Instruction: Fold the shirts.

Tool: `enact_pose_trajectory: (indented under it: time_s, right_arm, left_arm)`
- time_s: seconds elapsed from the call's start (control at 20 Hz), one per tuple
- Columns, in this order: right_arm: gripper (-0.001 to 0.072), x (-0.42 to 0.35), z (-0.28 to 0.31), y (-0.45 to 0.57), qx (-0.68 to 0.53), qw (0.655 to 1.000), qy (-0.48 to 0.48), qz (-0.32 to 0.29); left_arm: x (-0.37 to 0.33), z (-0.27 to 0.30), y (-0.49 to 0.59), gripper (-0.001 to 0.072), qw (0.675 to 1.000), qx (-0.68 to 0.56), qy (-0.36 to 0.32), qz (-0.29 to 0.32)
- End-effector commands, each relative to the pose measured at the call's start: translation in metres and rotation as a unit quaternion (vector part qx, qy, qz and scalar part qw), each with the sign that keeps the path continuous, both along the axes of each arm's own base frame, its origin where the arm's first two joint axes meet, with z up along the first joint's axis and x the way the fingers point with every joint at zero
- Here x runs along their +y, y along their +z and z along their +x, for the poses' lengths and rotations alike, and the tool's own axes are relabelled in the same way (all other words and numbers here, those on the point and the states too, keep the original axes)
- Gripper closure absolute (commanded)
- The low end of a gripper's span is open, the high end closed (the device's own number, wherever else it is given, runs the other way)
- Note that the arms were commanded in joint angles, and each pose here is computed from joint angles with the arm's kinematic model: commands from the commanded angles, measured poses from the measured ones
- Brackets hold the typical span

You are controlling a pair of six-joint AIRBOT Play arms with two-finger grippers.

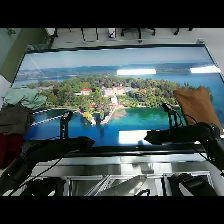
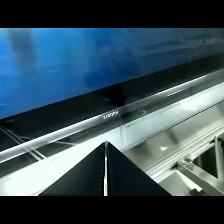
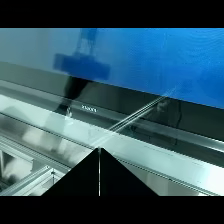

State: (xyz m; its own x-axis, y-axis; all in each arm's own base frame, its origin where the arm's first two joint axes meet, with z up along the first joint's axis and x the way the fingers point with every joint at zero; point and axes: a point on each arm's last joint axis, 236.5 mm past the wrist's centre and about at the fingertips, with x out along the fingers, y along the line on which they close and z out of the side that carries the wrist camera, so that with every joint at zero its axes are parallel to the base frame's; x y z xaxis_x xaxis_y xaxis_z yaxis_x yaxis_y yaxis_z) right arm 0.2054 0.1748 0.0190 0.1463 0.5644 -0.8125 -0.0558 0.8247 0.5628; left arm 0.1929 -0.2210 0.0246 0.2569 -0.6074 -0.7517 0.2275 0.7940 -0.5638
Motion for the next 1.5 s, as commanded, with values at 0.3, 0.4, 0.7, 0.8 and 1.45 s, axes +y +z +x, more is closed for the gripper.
enact_pose_trajectory:
  time_s: [0.3, 0.4, 0.7, 0.8, 1.45]
  right_arm:
    - [0.0694, 0.0, -0.002, 0.0, 0.002, 1.0, 0.001, 0.001]
    - [0.0695, 0.0, -0.002, 0.0, 0.002, 1.0, 0.001, 0.001]
    - [0.0695, 0.0, -0.002, 0.0, 0.002, 1.0, 0.001, 0.001]
    - [0.0695, 0.0, -0.002, 0.0, 0.002, 1.0, 0.001, 0.001]
    - [0.0694, -0.001, 0.011, 0.001, -0.021, 1.0, -0.011, 0.0]
  left_arm:
    - [0.187, 0.101, 0.06, 0.0603, 0.932, -0.149, 0.122, 0.306]
    - [0.247, 0.141, 0.083, 0.0012, 0.9, -0.167, 0.171, 0.365]
    - [0.361, 0.268, 0.061, 0.0011, 0.865, -0.178, 0.233, 0.407]
    - [0.382, 0.301, 0.019, 0.0011, 0.869, -0.148, 0.233, 0.41]
    - [0.423, 0.355, -0.091, 0.0687, 0.864, 0.006, 0.206, 0.459]
